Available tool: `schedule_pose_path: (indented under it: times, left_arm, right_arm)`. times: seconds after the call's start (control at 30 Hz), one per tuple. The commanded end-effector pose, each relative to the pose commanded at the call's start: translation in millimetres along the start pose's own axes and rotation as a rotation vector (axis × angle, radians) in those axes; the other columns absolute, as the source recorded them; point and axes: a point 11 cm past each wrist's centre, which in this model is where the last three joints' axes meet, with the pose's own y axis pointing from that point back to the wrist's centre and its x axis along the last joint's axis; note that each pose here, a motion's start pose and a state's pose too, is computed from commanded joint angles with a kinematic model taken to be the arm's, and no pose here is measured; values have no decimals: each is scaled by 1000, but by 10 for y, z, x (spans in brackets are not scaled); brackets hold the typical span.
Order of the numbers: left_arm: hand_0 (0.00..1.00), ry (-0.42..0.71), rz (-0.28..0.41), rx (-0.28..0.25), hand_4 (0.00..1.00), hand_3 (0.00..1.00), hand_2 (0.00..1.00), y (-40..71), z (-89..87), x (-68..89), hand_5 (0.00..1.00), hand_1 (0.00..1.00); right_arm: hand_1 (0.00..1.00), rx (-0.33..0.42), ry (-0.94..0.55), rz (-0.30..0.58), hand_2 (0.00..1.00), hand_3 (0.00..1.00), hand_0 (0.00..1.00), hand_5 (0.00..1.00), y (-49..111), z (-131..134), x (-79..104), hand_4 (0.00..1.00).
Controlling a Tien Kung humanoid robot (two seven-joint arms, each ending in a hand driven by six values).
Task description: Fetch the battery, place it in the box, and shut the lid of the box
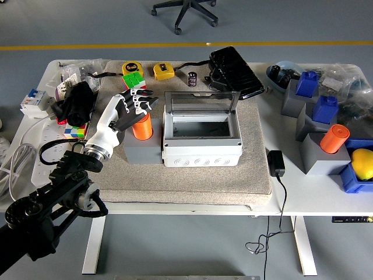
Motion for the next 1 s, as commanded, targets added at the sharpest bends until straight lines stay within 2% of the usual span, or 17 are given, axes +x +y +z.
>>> schedule_pose_path:
  times: [0.17,0.2,0.37,0.4,0.57,0.6,0.77,0.8,0.97,1.0]
  left_arm:
    - [633,-13,-13,9,998,582,535,-1,-37,-34,283,564]
    - [617,-14,-15,10,998,579,534,0,-41,-38,227,543]
    - [617,-39,-28,23,998,579,534,5,-101,-75,227,543]
    - [594,-41,-29,25,998,566,529,4,-108,-79,172,520]
    - [594,-48,-24,31,998,566,529,-18,-147,-91,172,520]
    - [584,-49,-23,32,983,555,523,-21,-154,-92,122,501]
    - [584,-62,-20,39,983,555,523,-21,-191,-92,122,501]
    - [447,-64,-19,40,890,513,455,-22,-193,-91,2,447]
    - [447,-71,-9,35,890,513,455,-43,-196,-93,2,447]
    - [338,-70,-6,34,725,351,317,-48,-196,-92,2,351]
  right_arm:
    - [636,1,3,1,657,581,613,531,0,-7,5,974]
    - [635,1,3,1,657,582,613,533,0,-8,5,974]
    - [635,3,2,-1,657,582,613,533,0,-12,-2,974]
    - [636,3,3,-1,657,582,613,532,1,-14,-3,974]
    - [636,2,6,1,657,582,613,532,1,-11,8,974]
    - [635,2,6,2,657,581,613,533,1,-10,9,975]
    - [635,2,5,3,657,581,613,533,2,-2,14,975]
    - [635,2,5,3,657,582,613,533,1,-1,14,975]
    - [635,3,1,5,657,582,613,533,1,2,14,975]
    - [635,4,0,5,657,582,613,534,1,-1,14,975]
